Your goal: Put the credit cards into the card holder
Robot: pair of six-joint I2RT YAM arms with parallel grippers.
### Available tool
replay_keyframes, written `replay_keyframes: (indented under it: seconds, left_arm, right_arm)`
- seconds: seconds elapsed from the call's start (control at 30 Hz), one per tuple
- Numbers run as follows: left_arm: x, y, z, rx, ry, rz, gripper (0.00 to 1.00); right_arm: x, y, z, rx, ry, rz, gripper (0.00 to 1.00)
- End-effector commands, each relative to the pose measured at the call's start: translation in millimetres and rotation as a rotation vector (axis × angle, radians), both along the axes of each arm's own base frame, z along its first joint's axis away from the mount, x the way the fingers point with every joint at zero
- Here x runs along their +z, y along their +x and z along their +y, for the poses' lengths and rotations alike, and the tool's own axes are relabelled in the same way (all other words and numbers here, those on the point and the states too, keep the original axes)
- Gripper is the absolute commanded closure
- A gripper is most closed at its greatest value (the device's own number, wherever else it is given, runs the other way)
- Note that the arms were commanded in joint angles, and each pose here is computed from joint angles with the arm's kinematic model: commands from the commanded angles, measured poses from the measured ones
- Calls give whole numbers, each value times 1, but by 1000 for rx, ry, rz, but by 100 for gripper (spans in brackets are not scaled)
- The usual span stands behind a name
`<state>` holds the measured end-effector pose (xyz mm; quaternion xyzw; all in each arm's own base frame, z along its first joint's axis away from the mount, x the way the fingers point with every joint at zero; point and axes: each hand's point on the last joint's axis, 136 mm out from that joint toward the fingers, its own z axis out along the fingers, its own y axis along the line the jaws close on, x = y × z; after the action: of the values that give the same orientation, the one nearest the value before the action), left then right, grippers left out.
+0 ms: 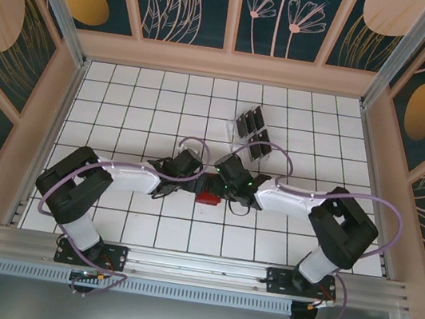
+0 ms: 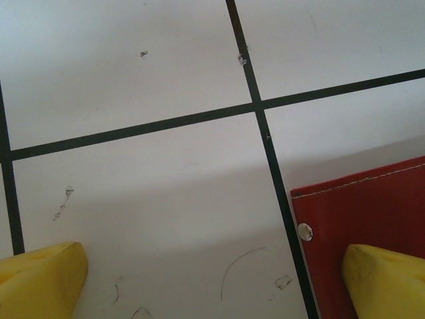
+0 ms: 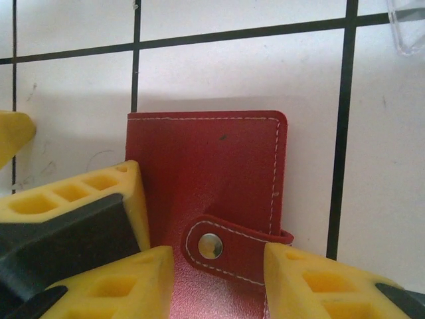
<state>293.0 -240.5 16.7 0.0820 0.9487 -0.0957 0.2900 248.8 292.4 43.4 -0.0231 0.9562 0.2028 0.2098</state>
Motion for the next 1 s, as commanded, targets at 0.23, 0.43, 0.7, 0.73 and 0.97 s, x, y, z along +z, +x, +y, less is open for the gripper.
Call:
replay_keyframes:
  seconds: [0.23, 0.43, 0.7, 0.73, 0.97]
  left_arm:
    - [-21, -16, 9, -7, 32, 71, 2]
    - [-21, -16, 9, -3, 27, 69, 2]
    - [-20, -16, 10, -2, 27, 69, 1]
    - [-20, -16, 10, -3, 28, 69, 2]
    - [-21, -16, 9, -3, 26, 70, 1]
  right_arm:
    - [9, 9, 12, 33, -34, -51, 56]
    - [9, 3, 15, 42, -41, -47, 54]
    - [11, 2, 9, 34, -58, -55, 61]
    - [12, 2, 9, 32, -58, -56, 63]
    - [17, 2, 8, 30, -52, -64, 78]
